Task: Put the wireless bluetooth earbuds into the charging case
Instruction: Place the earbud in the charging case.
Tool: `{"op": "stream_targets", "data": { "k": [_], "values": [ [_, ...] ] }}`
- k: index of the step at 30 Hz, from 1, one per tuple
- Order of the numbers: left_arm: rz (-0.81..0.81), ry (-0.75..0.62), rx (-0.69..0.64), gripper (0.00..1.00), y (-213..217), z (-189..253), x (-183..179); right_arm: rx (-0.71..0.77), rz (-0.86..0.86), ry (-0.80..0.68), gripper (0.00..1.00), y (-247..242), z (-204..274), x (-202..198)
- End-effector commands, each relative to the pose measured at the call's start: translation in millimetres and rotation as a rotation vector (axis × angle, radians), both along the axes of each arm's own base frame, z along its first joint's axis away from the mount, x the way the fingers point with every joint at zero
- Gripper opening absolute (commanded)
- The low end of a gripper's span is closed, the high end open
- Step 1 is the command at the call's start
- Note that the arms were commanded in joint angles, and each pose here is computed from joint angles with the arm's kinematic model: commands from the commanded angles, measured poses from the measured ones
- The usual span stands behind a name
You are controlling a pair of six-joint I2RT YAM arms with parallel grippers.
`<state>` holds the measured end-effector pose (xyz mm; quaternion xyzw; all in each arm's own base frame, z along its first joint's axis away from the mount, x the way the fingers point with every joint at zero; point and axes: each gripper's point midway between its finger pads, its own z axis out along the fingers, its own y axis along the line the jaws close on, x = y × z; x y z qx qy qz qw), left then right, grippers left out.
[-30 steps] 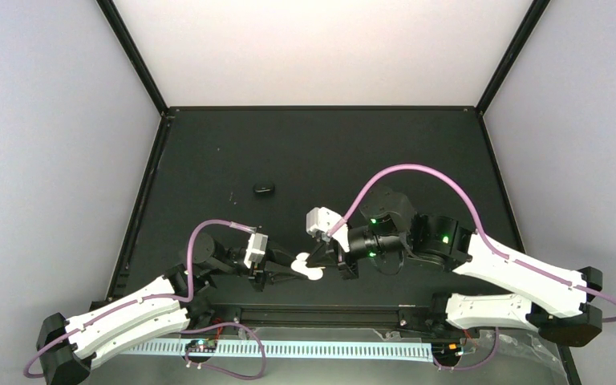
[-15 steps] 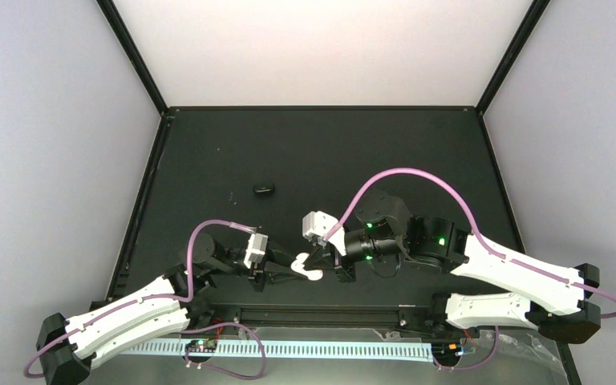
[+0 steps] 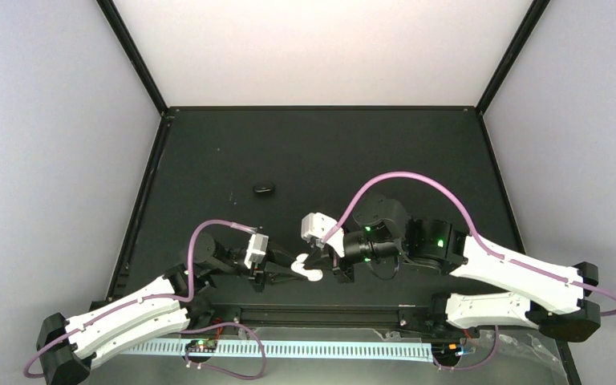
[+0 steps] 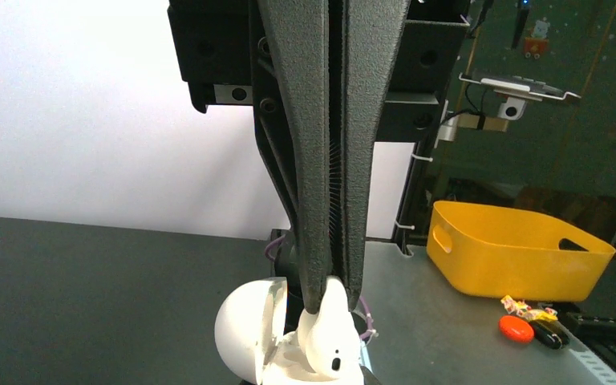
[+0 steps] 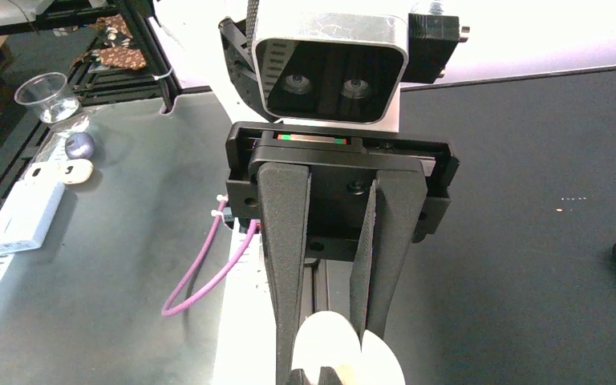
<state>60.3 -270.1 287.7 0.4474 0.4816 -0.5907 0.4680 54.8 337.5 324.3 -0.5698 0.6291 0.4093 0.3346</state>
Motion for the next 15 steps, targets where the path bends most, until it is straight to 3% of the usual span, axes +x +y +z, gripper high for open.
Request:
{"op": "stream_targets", "data": {
  "k": [1,15],
  "values": [
    [-0.014,-0.063,-0.068,0.02,4.4,28.8,-6.7,-0.035,-0.015,-0.027,0.01,1.7,-11.0,1.9],
    [0.002,-0.060,-0.068,0.02,4.4,28.2,-4.1,-0.050,-0.050,-0.023,0.01,0.0,-13.1,6.2]
  ]
}}
